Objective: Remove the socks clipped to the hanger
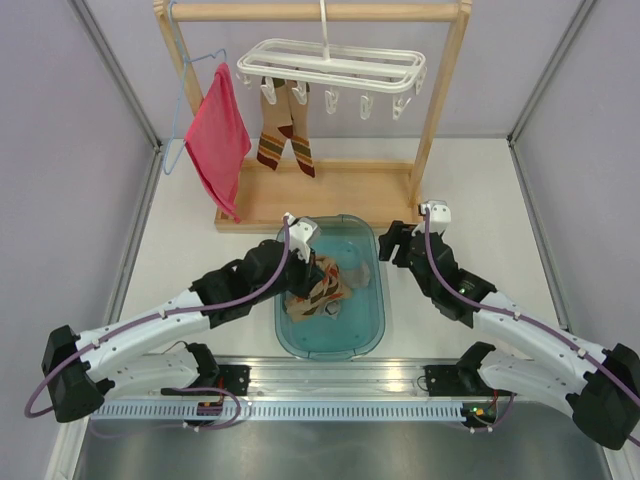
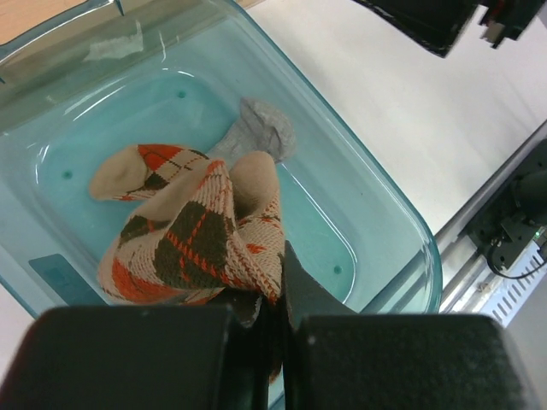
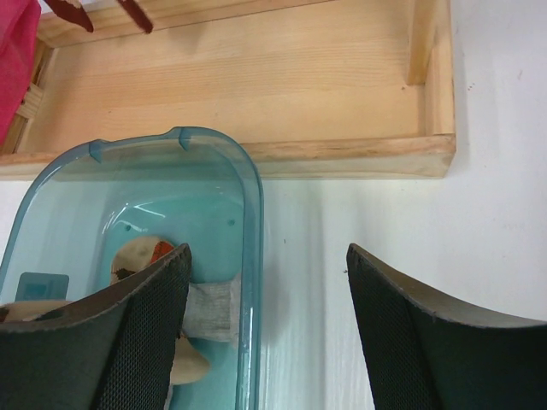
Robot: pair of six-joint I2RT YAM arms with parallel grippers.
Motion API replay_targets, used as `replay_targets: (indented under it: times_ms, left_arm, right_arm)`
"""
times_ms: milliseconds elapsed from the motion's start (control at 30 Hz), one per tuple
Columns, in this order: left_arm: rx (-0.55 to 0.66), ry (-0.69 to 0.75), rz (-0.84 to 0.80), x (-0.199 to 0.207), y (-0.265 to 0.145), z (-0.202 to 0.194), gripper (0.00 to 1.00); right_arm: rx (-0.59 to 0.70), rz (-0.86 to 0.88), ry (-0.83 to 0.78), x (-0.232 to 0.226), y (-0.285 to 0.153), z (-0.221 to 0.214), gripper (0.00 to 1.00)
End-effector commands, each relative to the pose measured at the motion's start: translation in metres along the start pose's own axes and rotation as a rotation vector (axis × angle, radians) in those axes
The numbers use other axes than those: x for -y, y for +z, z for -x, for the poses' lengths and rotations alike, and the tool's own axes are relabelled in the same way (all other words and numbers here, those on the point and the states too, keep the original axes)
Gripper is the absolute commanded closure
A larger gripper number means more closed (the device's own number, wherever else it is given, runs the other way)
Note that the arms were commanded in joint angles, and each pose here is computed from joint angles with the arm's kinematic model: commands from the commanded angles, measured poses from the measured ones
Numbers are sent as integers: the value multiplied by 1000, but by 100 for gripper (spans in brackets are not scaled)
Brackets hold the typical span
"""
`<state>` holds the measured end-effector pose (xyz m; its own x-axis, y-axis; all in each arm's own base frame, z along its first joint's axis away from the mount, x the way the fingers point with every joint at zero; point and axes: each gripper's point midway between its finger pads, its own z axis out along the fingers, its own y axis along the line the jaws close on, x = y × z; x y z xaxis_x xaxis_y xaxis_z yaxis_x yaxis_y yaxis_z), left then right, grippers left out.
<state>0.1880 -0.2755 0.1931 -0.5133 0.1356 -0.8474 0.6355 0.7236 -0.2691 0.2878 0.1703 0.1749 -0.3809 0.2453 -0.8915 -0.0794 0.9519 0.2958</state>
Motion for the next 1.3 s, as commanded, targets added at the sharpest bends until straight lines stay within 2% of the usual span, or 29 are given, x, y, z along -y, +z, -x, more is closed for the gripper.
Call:
replay_targets:
  times_ms: [0, 100, 167, 200, 233, 533, 867, 933, 1000, 1033, 1200, 1267]
  left_arm:
    - [45, -53, 31, -2, 11, 7, 98]
    - [42, -59, 58, -7, 16, 3, 92]
    - [43, -75, 86, -12, 18, 1, 70]
    - [54, -88, 133, -20, 18, 2, 49]
    - [60, -104, 159, -24, 17, 3, 1]
    - [115, -125, 272, -42, -1, 19, 0]
    - [311, -172, 532, -91, -44, 53, 0]
    - [321, -182, 595, -110, -44, 70, 0]
    - [305, -204, 535, -111, -36, 89, 0]
    - [294, -236, 572, -132, -32, 93, 0]
    - [402, -239, 541, -148, -24, 146, 0]
    - [411, -228, 550, -163, -16, 159, 0]
  right_arm:
    - [42, -7, 66, 5, -3, 7, 22]
    - [37, -8, 62, 8, -3, 4, 23]
    - [30, -10, 61, 8, -2, 2, 23]
    - [26, -12, 61, 9, -2, 0, 23]
    - [24, -12, 60, 9, -2, -1, 23]
    - [19, -11, 64, 9, 3, -6, 23]
    - [17, 24, 64, 4, 4, -6, 21]
    - [18, 39, 64, 1, 4, -5, 21]
    - [16, 51, 67, -1, 4, -6, 21]
    - [15, 53, 65, -1, 4, -6, 21]
    - [21, 64, 69, -2, 3, -5, 21]
    - [27, 64, 67, -1, 3, -4, 21]
